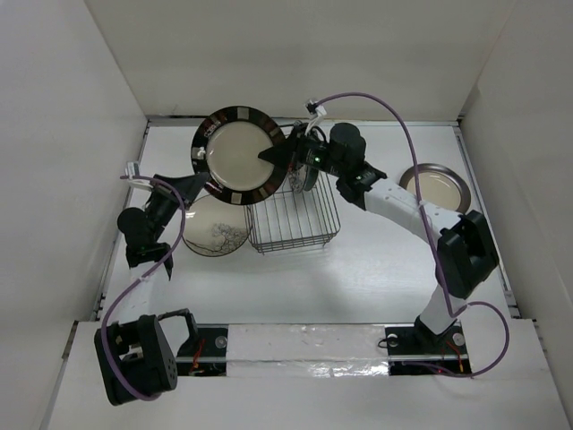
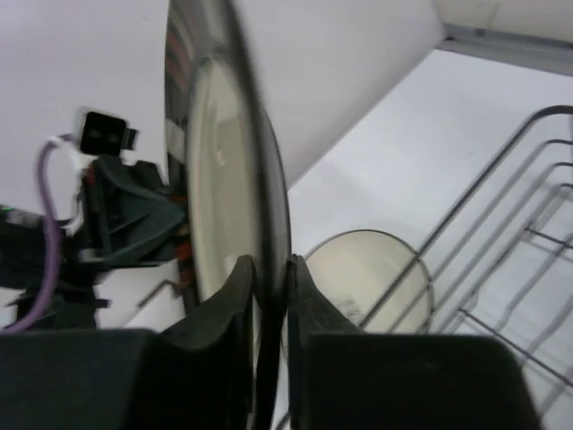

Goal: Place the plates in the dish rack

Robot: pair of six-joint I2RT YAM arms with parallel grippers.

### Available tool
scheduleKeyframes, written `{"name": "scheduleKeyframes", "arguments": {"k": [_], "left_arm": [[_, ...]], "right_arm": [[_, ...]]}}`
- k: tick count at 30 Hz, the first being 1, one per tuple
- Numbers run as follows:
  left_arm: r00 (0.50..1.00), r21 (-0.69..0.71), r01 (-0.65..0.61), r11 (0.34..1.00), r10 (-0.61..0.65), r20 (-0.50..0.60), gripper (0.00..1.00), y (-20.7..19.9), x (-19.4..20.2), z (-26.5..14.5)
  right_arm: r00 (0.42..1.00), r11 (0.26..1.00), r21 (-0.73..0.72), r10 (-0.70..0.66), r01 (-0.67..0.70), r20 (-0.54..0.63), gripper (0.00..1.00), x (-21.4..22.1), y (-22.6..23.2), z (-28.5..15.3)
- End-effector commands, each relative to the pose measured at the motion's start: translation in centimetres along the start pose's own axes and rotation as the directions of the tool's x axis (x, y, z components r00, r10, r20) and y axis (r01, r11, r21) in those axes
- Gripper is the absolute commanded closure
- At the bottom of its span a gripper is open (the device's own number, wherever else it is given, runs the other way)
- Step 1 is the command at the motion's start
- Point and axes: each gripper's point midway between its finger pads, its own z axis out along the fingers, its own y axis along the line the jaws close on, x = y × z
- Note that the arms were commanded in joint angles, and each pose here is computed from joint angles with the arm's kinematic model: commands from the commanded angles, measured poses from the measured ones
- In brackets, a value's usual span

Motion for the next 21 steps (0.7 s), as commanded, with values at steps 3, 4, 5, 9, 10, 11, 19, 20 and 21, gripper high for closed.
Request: {"name": "scheduleKeyframes", "arguments": {"k": [3,4,5,9,10,11,19,20,21], "left_arm": [[0.975,0.138,-0.217,0.966,0.222,-0.023,1.00,-5.2,0.6,-0.6],[0.974,0.135,-0.223,0.966,0.228,-0.021,0.87,-5.3,0.6,-0.6],[0.973,0.140,-0.220,0.966,0.227,-0.035,0.77,-5.3,0.9,-0.6],[0.971,0.097,-0.213,0.972,0.222,-0.087,0.37,-4.9,1.3,0.0],[0.963,0.073,-0.253,0.965,0.259,-0.076,0.31,-4.5,0.9,0.2],[0.960,0.057,-0.267,0.962,0.270,-0.078,0.28,-4.3,0.9,0.3],[0.977,-0.100,-0.210,0.973,0.206,-0.046,0.25,-0.5,0.2,0.6],[0.978,-0.109,-0.206,0.972,0.203,-0.045,0.26,-0.2,0.1,0.6],[0.979,-0.120,-0.202,0.972,0.198,-0.046,0.26,0.0,0.1,0.6]], "right_arm": [[0.995,0.998,-0.028,-0.058,0.061,0.083,1.00,-1.4,1.1,-0.4],[0.993,0.998,-0.009,-0.061,0.062,0.097,1.00,-1.4,1.2,-0.6],[0.990,0.998,0.005,-0.069,0.069,0.123,1.00,-2.5,1.6,-1.1],[0.968,0.984,0.154,-0.119,0.086,0.223,1.00,-6.4,1.5,-2.8],[0.956,0.970,0.229,-0.136,0.076,0.260,1.00,-7.7,0.7,-3.5],[0.956,0.963,0.256,-0.150,0.083,0.253,1.00,-7.9,0.9,-3.8],[0.889,0.798,0.597,-0.327,0.079,0.320,1.00,-12.8,-1.5,-9.0],[0.888,0.779,0.622,-0.339,0.080,0.311,1.00,-12.8,-2.0,-9.3],[0.883,0.759,0.646,-0.357,0.085,0.303,1.00,-13.0,-2.4,-9.6]]}}
